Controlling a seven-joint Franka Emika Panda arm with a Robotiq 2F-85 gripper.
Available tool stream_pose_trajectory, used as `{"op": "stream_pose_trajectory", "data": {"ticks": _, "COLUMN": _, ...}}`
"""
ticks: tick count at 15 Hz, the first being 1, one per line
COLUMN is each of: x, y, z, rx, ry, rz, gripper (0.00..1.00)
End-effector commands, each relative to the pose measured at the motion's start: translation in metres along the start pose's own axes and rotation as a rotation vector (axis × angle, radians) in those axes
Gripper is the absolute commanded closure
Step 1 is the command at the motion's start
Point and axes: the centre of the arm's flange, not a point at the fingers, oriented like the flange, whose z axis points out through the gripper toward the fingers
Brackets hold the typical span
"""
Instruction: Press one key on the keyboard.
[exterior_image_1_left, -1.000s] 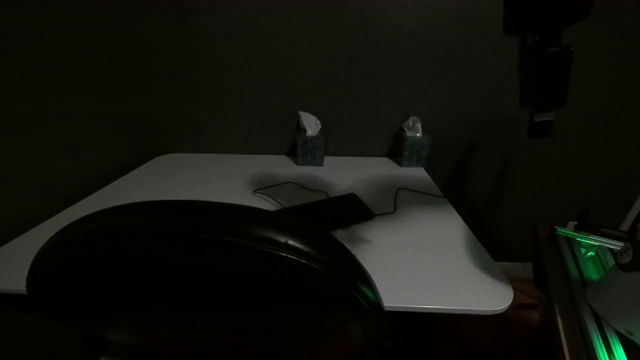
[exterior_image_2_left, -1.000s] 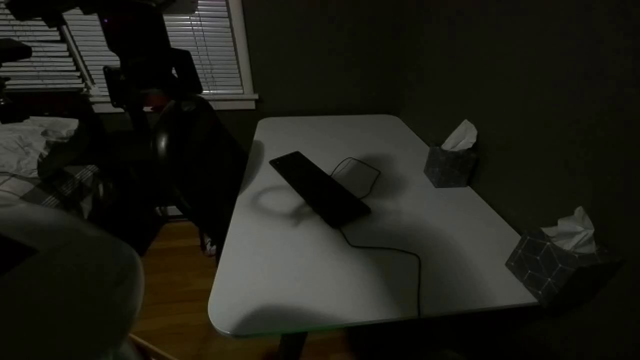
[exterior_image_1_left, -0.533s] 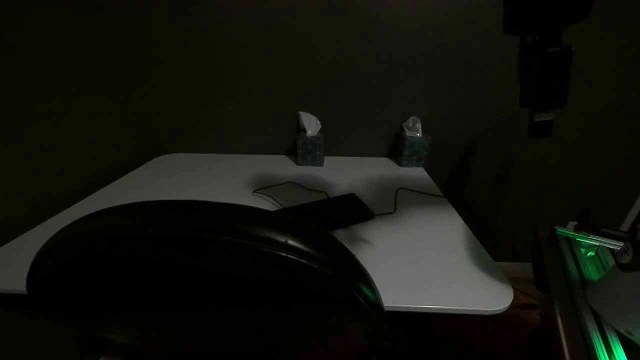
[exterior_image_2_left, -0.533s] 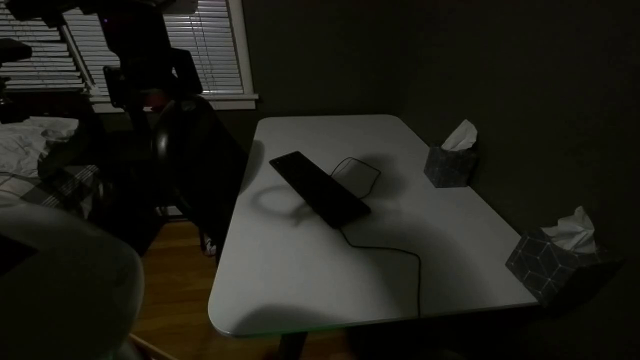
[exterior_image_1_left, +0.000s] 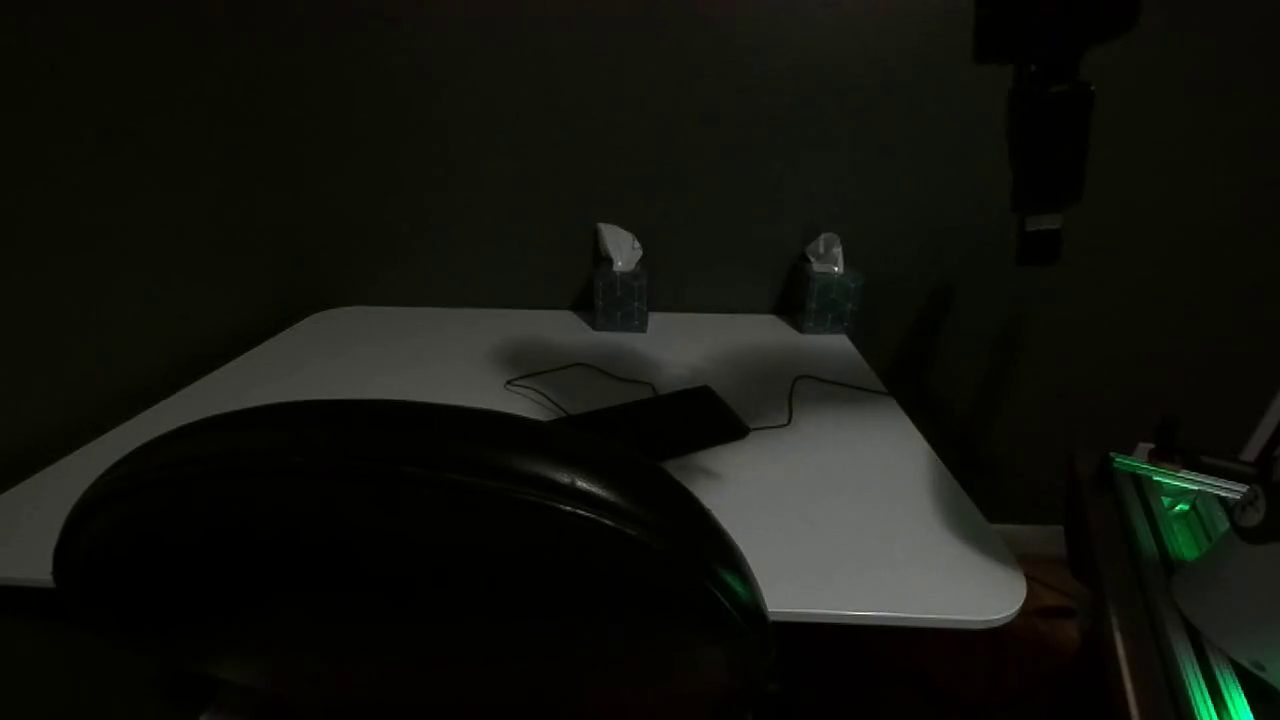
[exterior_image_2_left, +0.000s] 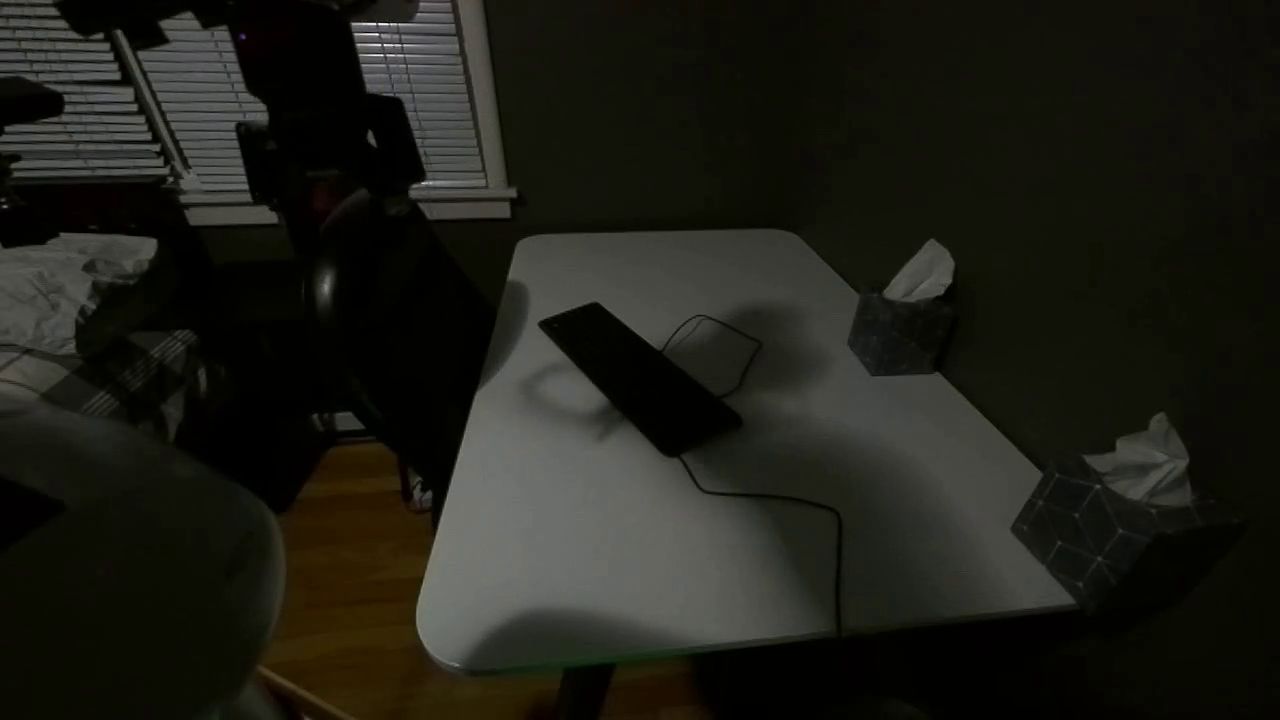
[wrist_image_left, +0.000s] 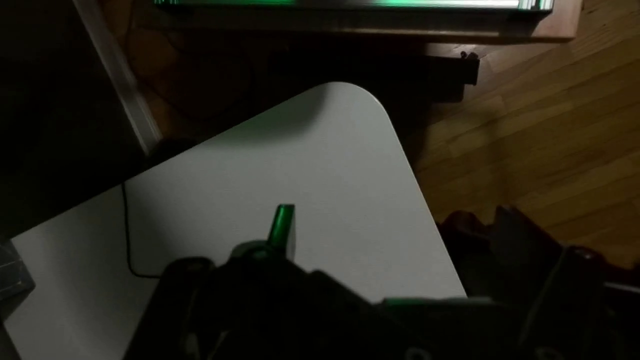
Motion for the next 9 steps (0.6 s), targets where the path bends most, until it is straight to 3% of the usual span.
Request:
{"op": "stream_pose_trajectory", "data": {"ticks": 1, "x": 0.064, "y": 0.012, "z": -0.003, "rx": 0.106, "ry": -0.031, "rz": 0.066, "gripper": 0.0}}
{"op": "stream_pose_trajectory", "data": {"ticks": 4, "x": 0.115, "y": 0.028, "z": 0.005, "rx": 0.217, "ry": -0.064, "rz": 0.103, "gripper": 0.0}}
{"op": "stream_pose_trajectory", "data": {"ticks": 5, "x": 0.131, "y": 0.032, "z": 0.009, "rx": 0.264, "ry": -0.079, "rz": 0.119, "gripper": 0.25}}
{"op": "stream_pose_trajectory", "data": {"ticks": 6, "x": 0.147, "y": 0.035, "z": 0.014, "rx": 0.305, "ry": -0.085, "rz": 0.138, "gripper": 0.27}}
{"op": "stream_pose_trajectory", "data": {"ticks": 9, "x": 0.196, "y": 0.045, "z": 0.028, "rx": 0.416, "ry": -0.062, "rz": 0.203, "gripper": 0.51}}
